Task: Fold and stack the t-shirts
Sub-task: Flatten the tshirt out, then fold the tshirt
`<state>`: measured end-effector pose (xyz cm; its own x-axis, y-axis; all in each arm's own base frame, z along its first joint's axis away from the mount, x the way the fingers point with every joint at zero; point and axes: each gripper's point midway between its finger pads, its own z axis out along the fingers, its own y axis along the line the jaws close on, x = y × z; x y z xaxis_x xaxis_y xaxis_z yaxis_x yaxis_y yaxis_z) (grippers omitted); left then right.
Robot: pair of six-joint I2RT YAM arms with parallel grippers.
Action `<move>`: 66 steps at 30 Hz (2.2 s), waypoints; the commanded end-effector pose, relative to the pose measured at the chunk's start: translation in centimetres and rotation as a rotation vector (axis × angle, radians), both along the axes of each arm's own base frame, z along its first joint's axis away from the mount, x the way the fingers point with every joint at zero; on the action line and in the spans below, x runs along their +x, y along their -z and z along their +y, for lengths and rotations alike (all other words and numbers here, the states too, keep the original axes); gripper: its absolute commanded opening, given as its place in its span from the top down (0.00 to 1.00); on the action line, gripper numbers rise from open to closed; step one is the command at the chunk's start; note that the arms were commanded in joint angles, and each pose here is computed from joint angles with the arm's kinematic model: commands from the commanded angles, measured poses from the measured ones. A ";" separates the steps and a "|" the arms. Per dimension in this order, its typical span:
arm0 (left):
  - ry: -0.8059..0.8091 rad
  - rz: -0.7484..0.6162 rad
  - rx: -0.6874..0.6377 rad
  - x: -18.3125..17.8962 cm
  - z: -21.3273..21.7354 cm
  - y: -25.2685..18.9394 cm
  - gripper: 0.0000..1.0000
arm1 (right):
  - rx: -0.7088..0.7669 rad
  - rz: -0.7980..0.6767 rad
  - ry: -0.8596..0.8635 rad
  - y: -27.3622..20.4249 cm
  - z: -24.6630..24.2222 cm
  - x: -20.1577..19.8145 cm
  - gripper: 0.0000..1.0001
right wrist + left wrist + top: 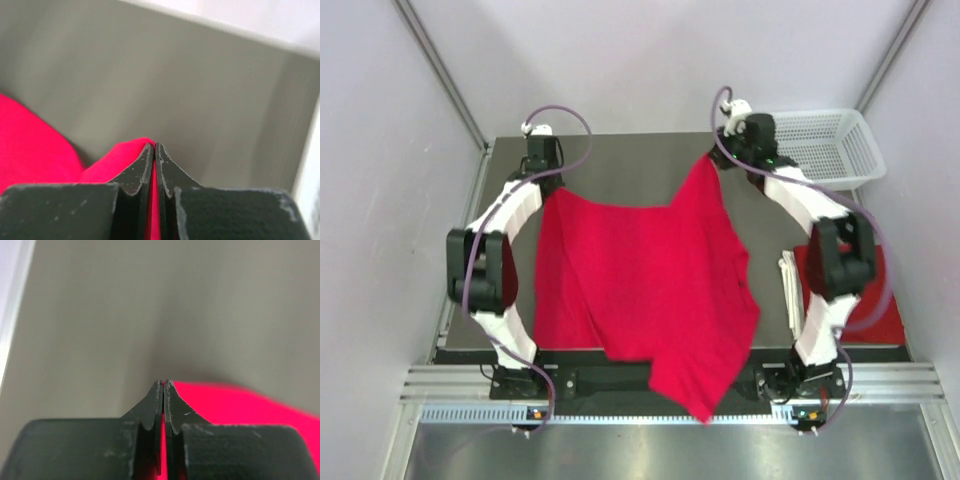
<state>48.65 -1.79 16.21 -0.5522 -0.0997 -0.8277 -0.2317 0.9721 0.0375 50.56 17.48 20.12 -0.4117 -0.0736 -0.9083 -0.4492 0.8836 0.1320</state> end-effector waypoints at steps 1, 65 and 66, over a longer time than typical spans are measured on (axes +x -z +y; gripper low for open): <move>-0.015 -0.130 -0.071 6.8 1.9 -1.9 1.00 | 0.008 -0.198 -0.047 -2.8 2.6 8.4 1.00; -0.132 0.042 -0.087 6.4 10.9 4.5 1.00 | -0.166 -0.209 0.040 -0.6 -0.8 0.0 1.00; -0.138 0.033 -0.084 6.1 11.0 3.9 1.00 | -0.175 -0.205 0.035 -0.5 -0.6 -0.4 1.00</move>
<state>55.74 8.18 8.33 -0.6084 -0.2364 -0.7576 -0.3183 0.9471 -0.0399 51.06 15.77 15.12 -0.3384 -0.2499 -0.9072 -0.4234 0.9014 -0.0904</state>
